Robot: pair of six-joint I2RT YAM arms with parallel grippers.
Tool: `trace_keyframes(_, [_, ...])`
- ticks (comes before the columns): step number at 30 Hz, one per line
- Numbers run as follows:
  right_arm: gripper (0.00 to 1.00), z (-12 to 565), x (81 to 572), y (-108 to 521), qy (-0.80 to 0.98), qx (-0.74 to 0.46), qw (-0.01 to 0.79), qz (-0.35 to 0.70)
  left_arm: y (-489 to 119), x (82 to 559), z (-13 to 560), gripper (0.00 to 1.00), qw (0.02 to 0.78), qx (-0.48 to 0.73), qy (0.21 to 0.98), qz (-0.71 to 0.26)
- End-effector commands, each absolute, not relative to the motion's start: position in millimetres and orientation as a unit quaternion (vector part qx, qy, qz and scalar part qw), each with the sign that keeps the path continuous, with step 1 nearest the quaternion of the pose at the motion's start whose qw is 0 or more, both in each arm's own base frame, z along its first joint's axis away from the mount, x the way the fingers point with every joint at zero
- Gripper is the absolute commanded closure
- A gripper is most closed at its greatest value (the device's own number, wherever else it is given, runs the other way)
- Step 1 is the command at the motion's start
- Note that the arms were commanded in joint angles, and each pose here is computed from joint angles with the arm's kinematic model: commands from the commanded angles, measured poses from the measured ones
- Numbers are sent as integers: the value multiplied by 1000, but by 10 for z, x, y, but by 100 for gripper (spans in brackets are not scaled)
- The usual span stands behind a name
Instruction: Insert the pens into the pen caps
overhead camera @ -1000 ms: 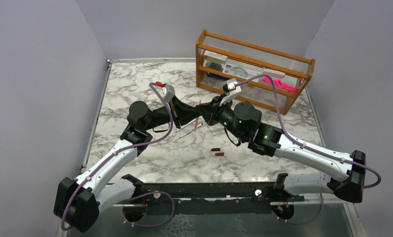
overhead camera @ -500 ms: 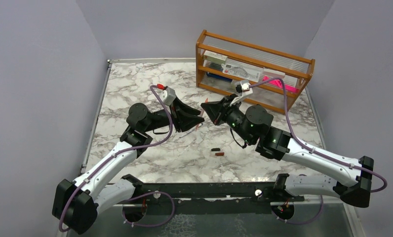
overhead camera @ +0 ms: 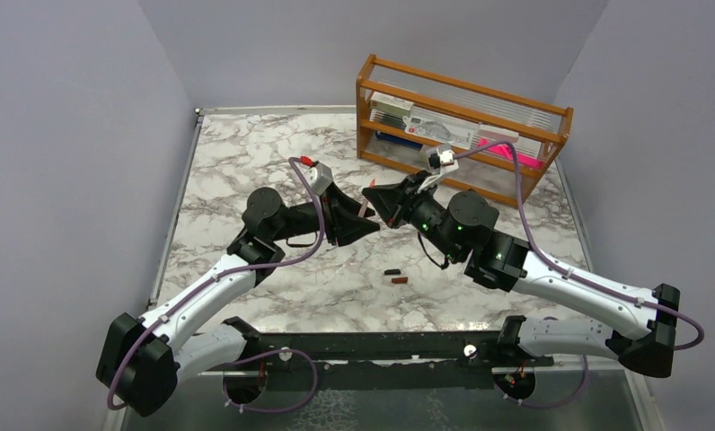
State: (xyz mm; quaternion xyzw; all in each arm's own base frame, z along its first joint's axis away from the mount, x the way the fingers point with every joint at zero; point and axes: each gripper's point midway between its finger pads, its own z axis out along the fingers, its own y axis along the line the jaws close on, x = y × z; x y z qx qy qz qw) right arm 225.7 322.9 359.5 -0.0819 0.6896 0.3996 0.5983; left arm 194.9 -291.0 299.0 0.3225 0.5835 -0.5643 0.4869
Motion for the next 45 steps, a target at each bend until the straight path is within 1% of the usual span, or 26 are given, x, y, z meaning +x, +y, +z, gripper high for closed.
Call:
trace_keyframes(1, [99, 3699, 2190, 3313, 675, -87, 590, 433, -2958, 1979, 3079, 67, 498, 322, 573, -565])
trace_keyframes(4, [99, 3643, 2187, 3306, 680, -88, 587, 430, -2948, 1993, 3093, 99, 507, 319, 572, -560])
trace_keyframes(11, [99, 3565, 2214, 3290, 689, -102, 590, 408, -2916, 2007, 3135, 100, 521, 313, 570, -553])
trace_keyframes(12, [99, 3548, 2217, 3299, 691, -105, 589, 405, -2918, 2013, 3138, 96, 521, 312, 570, -553])
trace_keyframes(14, [99, 3522, 2207, 3321, 693, -111, 586, 405, -2917, 2023, 3146, 73, 521, 307, 572, -554])
trace_keyframes(15, [99, 3518, 2204, 3324, 692, -111, 585, 407, -2916, 2029, 3157, 67, 523, 306, 571, -553])
trace_keyframes(17, [99, 3500, 2197, 3332, 693, -114, 584, 407, -2906, 2050, 3182, 62, 530, 302, 571, -550])
trace_keyframes(22, [99, 3451, 2207, 3335, 697, -116, 583, 402, -2900, 2101, 3217, 61, 538, 291, 573, -546])
trace_keyframes(23, [99, 3445, 2207, 3337, 697, -118, 583, 401, -2903, 2107, 3215, 62, 537, 290, 574, -546])
trace_keyframes(25, [99, 3433, 2201, 3343, 698, -120, 581, 401, -2902, 2127, 3206, 72, 538, 286, 577, -545])
trace_keyframes(26, [99, 3442, 2194, 3348, 696, -122, 581, 403, -2900, 2130, 3210, 81, 539, 285, 577, -544])
trace_keyframes(27, [99, 3432, 2190, 3353, 697, -124, 580, 403, -2897, 2137, 3205, 96, 539, 283, 578, -543])
trace_keyframes(28, [99, 3425, 2187, 3352, 697, -125, 579, 403, -2894, 2140, 3209, 100, 541, 282, 578, -543])
trace_keyframes(30, [99, 3400, 2192, 3355, 700, -126, 578, 400, -2897, 2152, 3190, 100, 540, 280, 580, -542])
trace_keyframes(31, [97, 3377, 2194, 3358, 702, -128, 578, 397, -2895, 2164, 3180, 100, 540, 278, 582, -540])
trace_keyframes(32, [87, 3372, 2202, 3354, 703, -128, 578, 394, -2889, 2185, 3168, 100, 542, 272, 585, -538])
trace_keyframes(33, [73, 3384, 2223, 3330, 705, -125, 581, 387, -2878, 2211, 3149, 100, 544, 266, 590, -534])
trace_keyframes(34, [61, 3364, 2258, 3275, 713, -115, 583, 373, -2864, 2242, 3125, 100, 546, 260, 596, -528])
trace_keyframes(35, [54, 3346, 2290, 3198, 722, -103, 584, 355, -2840, 2298, 3091, 100, 550, 249, 607, -517])
trace_keyframes(38, [46, 3204, 2309, 2886, 748, -89, 587, 297, -2715, 2497, 2933, 100, 555, 208, 656, -467])
trace_keyframes(41, [42, 2900, 2231, 2644, 770, -109, 575, 254, -2623, 2619, 2797, 100, 551, 194, 684, -437])
trace_keyframes(43, [42, 2479, 2146, 2536, 806, -124, 535, 221, -2602, 2665, 2752, 100, 544, 191, 693, -432])
trace_keyframes(45, [45, 2055, 1997, 2472, 842, -132, 480, 207, -2573, 2718, 2722, 100, 542, 184, 701, -424])
